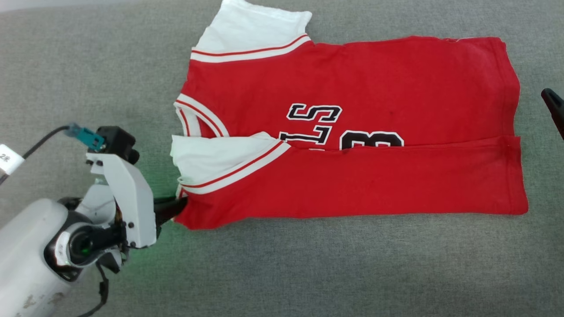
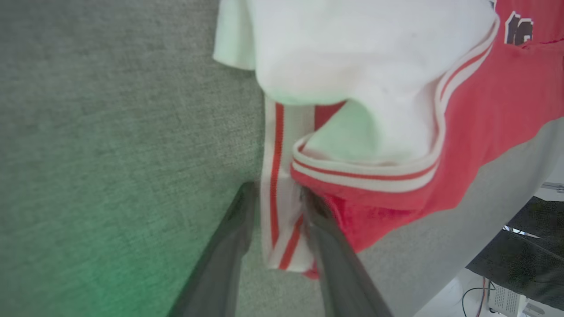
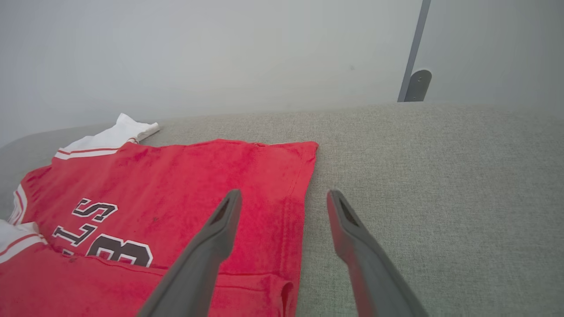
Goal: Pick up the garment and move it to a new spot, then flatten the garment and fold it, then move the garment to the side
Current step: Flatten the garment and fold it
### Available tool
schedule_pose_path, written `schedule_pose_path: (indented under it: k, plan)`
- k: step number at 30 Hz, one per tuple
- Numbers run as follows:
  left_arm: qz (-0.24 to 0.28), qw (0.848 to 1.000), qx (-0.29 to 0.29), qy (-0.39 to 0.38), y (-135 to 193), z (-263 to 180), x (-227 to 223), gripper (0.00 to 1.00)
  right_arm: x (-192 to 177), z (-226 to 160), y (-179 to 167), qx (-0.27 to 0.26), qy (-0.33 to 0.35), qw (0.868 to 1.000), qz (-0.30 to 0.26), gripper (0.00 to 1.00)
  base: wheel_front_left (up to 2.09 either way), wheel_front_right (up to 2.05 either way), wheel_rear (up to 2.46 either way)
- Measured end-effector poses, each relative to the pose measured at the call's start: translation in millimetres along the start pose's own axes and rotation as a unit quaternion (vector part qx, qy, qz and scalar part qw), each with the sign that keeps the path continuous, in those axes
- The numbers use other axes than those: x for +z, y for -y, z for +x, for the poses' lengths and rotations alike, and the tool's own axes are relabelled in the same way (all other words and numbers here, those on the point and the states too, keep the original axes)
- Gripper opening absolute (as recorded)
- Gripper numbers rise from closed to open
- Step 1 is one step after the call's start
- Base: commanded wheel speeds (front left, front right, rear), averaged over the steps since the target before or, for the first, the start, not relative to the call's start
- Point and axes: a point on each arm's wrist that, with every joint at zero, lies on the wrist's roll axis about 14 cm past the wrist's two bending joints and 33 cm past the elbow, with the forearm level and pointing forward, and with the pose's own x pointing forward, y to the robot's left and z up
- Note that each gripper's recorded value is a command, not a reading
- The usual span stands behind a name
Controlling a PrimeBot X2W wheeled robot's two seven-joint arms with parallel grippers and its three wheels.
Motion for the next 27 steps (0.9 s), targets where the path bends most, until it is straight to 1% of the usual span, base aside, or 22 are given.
schedule_pose_path:
  k: [5,8,9,11,15,20,23,24,27]
  plan:
    - [-0.010,1.000,-0.024,-0.009,9.9,6.6,-4.6,0.00,-11.8,-1.1,1.6,0.002,-0.038,0.999,-0.006,1.00,0.00,0.00,0.00]
    - [-0.011,1.000,-0.026,-0.005,10.5,6.9,-4.6,0.00,-32.2,-4.4,-9.0,0.025,-0.109,0.993,-0.032,1.00,0.00,0.00,0.00]
    - [-0.010,1.000,-0.029,-0.004,11.2,7.0,-4.6,0.00,-41.2,-7.2,-12.0,0.034,-0.139,0.989,-0.042,1.00,0.00,0.00,0.00]
    - [-0.009,1.000,-0.030,-0.001,10.7,7.6,-4.6,0.00,-61.5,-15.6,-15.9,0.048,-0.203,0.976,-0.061,1.00,0.00,0.00,0.00]
    - [-0.010,0.999,-0.035,0.005,10.4,8.7,-5.0,0.00,-80.1,-27.2,-16.8,0.063,-0.285,0.952,-0.089,1.00,0.00,0.00,0.00]
    - [-0.013,0.999,-0.041,0.013,11.2,10.1,-5.5,0.00,-92.8,-30.6,-11.7,0.061,-0.334,0.935,-0.100,1.00,0.00,0.00,0.00]
    - [-0.014,0.999,-0.045,0.016,12.6,11.0,-5.2,0.00,-111.8,-36.7,-4.6,0.052,-0.377,0.919,-0.105,1.00,0.00,0.00,0.00]
    - [-0.014,0.999,-0.045,0.017,12.8,11.3,-5.1,0.00,-116.0,-37.4,-3.1,0.050,-0.385,0.915,-0.106,1.00,0.00,0.00,0.00]
    - [-0.015,0.998,-0.049,0.021,13.8,12.4,-4.8,0.00,-122.2,-34.8,-1.8,0.047,-0.395,0.911,-0.113,1.00,0.00,0.00,0.00]
